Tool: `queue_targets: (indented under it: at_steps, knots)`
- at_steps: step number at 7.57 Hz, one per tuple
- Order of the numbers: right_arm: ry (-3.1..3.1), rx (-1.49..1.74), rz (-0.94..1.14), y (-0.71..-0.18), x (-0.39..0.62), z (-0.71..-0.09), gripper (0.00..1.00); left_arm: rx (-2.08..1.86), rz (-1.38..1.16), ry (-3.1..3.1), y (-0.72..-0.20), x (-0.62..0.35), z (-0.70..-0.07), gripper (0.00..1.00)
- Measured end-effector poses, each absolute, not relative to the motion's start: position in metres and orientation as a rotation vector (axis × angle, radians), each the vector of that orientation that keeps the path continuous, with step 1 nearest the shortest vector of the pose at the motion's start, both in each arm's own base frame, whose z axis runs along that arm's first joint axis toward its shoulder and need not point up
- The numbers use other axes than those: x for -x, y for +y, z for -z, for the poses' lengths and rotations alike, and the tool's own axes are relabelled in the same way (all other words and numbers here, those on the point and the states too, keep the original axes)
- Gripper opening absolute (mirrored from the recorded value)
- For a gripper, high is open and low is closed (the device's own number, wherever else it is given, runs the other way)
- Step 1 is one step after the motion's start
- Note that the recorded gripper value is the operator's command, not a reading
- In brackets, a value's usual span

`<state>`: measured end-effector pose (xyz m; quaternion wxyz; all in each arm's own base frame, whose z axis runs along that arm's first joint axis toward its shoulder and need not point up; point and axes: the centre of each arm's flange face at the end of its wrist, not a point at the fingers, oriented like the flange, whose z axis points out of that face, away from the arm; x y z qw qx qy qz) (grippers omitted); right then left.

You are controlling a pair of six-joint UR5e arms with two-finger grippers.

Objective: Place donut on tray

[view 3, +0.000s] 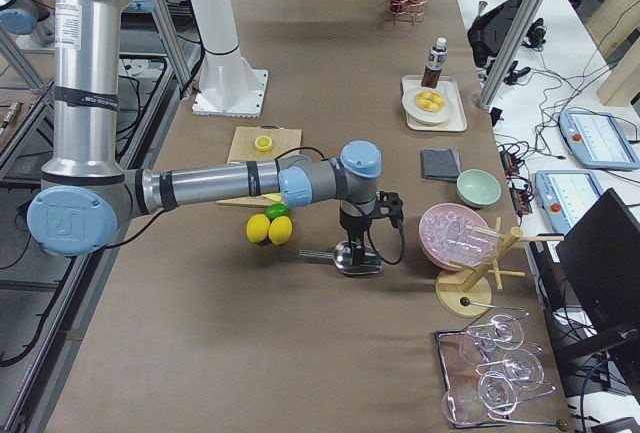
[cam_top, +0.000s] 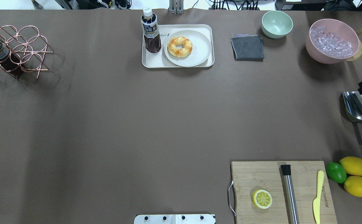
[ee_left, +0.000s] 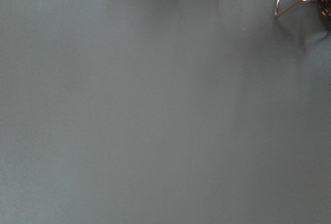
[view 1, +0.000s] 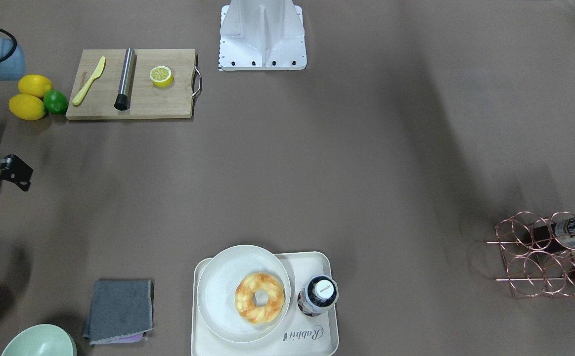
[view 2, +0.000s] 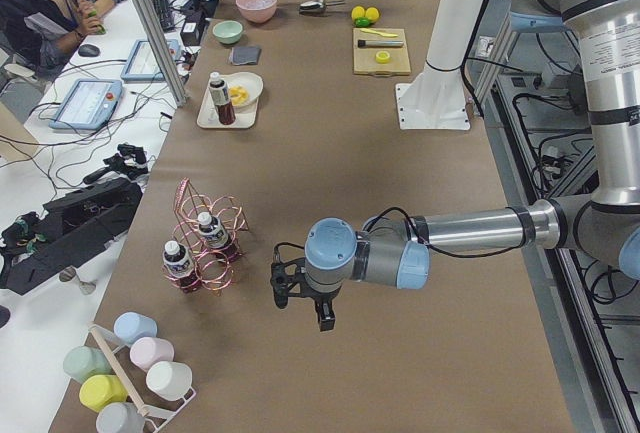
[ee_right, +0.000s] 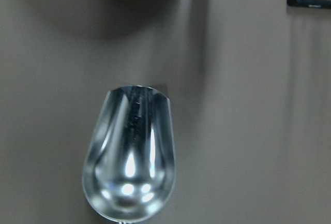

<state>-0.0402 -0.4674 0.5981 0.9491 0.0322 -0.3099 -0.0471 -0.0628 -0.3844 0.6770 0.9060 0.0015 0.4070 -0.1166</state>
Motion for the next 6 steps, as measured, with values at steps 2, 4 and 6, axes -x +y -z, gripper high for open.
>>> queue_targets:
  at_steps: [2, 4, 6]
  knots:
    - [-0.655, -0.039, 0.06, -0.448, 0.009, -0.622, 1.0, -0.005, 0.239, 0.841, -0.385, 0.063, -0.676, 0.98]
    - [-0.682, -0.019, 0.028, -0.447, 0.0, -0.633, 1.0, -0.004, 0.24, 0.841, -0.384, 0.063, -0.676, 0.98]
    - [-0.764, 0.007, -0.088, -0.445, -0.029, -0.64, 1.0, -0.004, 0.24, 0.84, -0.384, 0.063, -0.677, 0.98]
